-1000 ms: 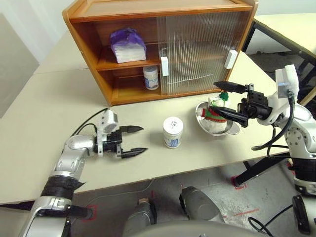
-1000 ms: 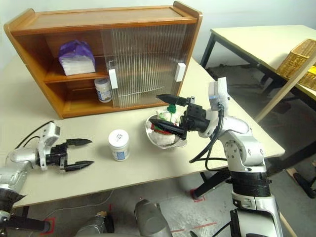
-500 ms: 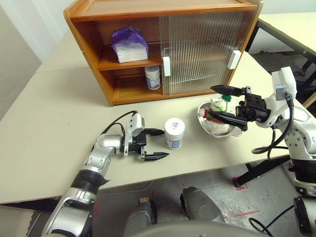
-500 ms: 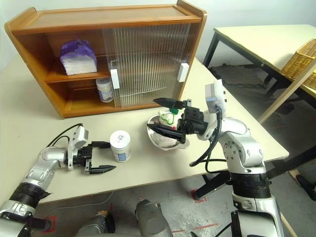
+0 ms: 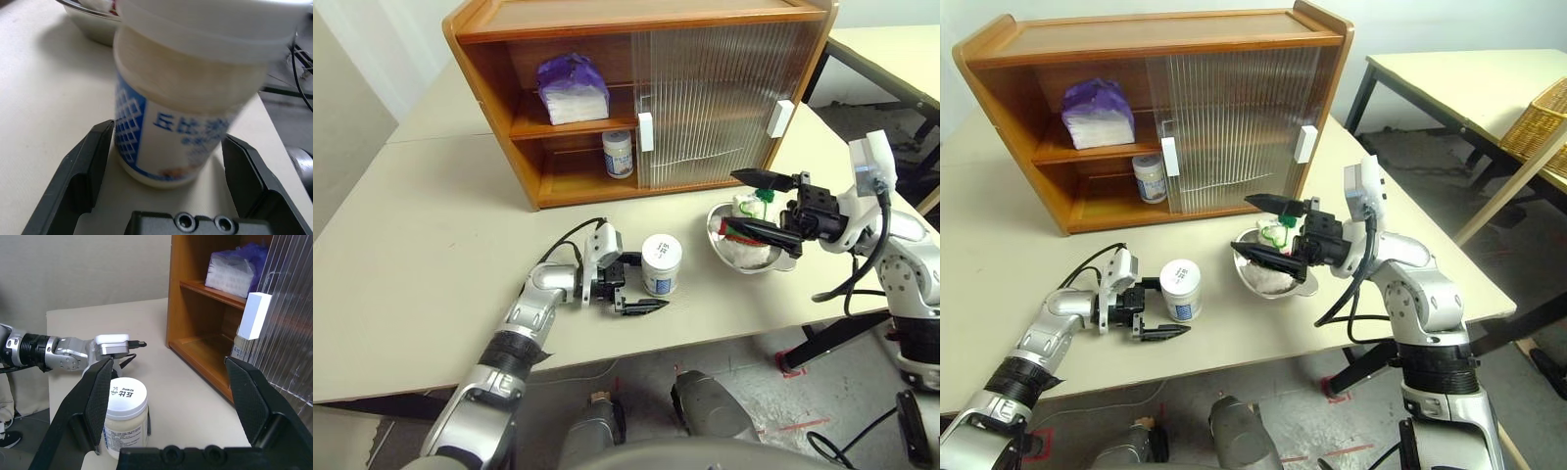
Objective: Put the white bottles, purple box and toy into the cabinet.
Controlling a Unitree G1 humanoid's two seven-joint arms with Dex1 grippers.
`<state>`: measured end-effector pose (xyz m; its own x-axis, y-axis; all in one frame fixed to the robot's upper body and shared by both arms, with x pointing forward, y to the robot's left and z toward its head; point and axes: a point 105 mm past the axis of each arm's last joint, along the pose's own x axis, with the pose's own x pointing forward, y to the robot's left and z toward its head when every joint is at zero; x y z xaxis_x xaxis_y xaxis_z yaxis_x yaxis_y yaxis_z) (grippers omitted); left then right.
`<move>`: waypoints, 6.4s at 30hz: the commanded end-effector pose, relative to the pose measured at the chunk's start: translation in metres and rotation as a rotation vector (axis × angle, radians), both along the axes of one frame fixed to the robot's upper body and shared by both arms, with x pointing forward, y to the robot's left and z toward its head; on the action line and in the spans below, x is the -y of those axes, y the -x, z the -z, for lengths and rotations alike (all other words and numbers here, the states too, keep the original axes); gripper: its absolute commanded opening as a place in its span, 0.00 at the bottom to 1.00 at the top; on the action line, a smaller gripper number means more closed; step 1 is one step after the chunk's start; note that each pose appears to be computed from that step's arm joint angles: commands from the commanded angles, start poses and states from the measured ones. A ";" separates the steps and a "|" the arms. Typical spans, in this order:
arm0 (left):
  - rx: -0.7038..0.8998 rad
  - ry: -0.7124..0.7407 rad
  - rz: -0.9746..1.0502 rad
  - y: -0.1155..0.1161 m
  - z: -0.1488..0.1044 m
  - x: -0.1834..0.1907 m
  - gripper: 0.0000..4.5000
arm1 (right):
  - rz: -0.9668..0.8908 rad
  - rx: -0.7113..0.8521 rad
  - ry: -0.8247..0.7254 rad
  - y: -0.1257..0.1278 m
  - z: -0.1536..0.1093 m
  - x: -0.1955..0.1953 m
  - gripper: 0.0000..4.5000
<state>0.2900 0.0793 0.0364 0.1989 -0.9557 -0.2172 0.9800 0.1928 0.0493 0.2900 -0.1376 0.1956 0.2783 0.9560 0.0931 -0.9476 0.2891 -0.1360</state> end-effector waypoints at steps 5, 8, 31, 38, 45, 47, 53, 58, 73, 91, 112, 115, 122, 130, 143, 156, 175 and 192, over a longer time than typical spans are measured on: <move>-0.103 0.001 0.011 0.003 0.009 0.006 0.71 | 0.004 -0.005 0.004 0.001 -0.002 -0.001 1.00; -0.099 0.021 -0.008 0.001 0.007 0.005 0.70 | 0.011 -0.017 -0.006 0.000 -0.002 -0.001 1.00; 0.121 0.155 -0.782 -0.097 -0.049 -0.096 0.70 | 0.025 -0.069 0.008 -0.008 0.010 -0.008 1.00; 0.165 0.120 -0.971 -0.126 -0.058 -0.108 0.70 | 0.026 -0.058 0.013 -0.009 0.007 -0.005 1.00; 0.184 0.062 -1.027 -0.142 -0.060 -0.106 0.70 | 0.027 -0.055 0.020 -0.007 0.007 -0.003 1.00; 0.168 0.048 -1.043 -0.146 -0.057 -0.104 0.70 | 0.024 -0.054 0.022 -0.007 0.008 -0.004 1.00; 0.155 0.056 -1.083 -0.155 -0.060 -0.097 0.70 | 0.021 -0.049 0.019 -0.007 0.007 -0.005 1.00; 0.136 0.065 -1.103 -0.158 -0.059 -0.095 0.70 | 0.022 -0.050 0.016 -0.006 0.008 -0.006 1.00; 0.100 0.067 -1.216 -0.166 -0.062 -0.101 0.70 | 0.031 -0.040 0.010 -0.006 0.005 -0.005 1.00; 0.085 0.036 -1.233 -0.164 -0.055 -0.109 0.70 | 0.018 -0.063 -0.040 -0.010 0.003 -0.013 1.00; 0.083 0.035 -1.214 -0.163 -0.051 -0.097 0.70 | -0.006 -0.088 -0.026 -0.003 0.001 -0.013 1.00; 0.082 0.038 -1.221 -0.164 -0.052 -0.097 0.70 | -0.004 -0.087 -0.023 -0.003 0.001 -0.013 1.00; 0.094 0.055 -1.222 -0.165 -0.057 -0.098 0.70 | -0.003 -0.081 -0.020 -0.003 0.000 -0.013 1.00; 0.079 0.076 -1.227 -0.167 -0.061 -0.097 0.70 | -0.007 -0.077 -0.019 -0.003 0.001 -0.014 1.00; 0.103 0.072 -1.217 -0.171 -0.069 -0.094 0.70 | -0.003 -0.068 -0.021 -0.004 0.001 -0.015 1.00; 0.077 0.080 -1.227 -0.170 -0.065 -0.096 0.70 | -0.006 -0.067 -0.027 -0.004 0.002 -0.017 1.00; 0.054 0.098 -1.266 -0.166 -0.060 -0.109 1.00 | -0.012 -0.061 -0.025 -0.006 0.001 -0.018 1.00; 0.204 0.127 -1.151 -0.127 -0.048 -0.112 1.00 | -0.032 -0.044 -0.037 -0.010 0.000 -0.021 1.00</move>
<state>0.4224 0.1954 0.0851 0.9852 -0.1717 0.0028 0.1708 0.9813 0.0885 0.3004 -0.1184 0.1943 0.2645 0.9567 0.1214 -0.9594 0.2738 -0.0673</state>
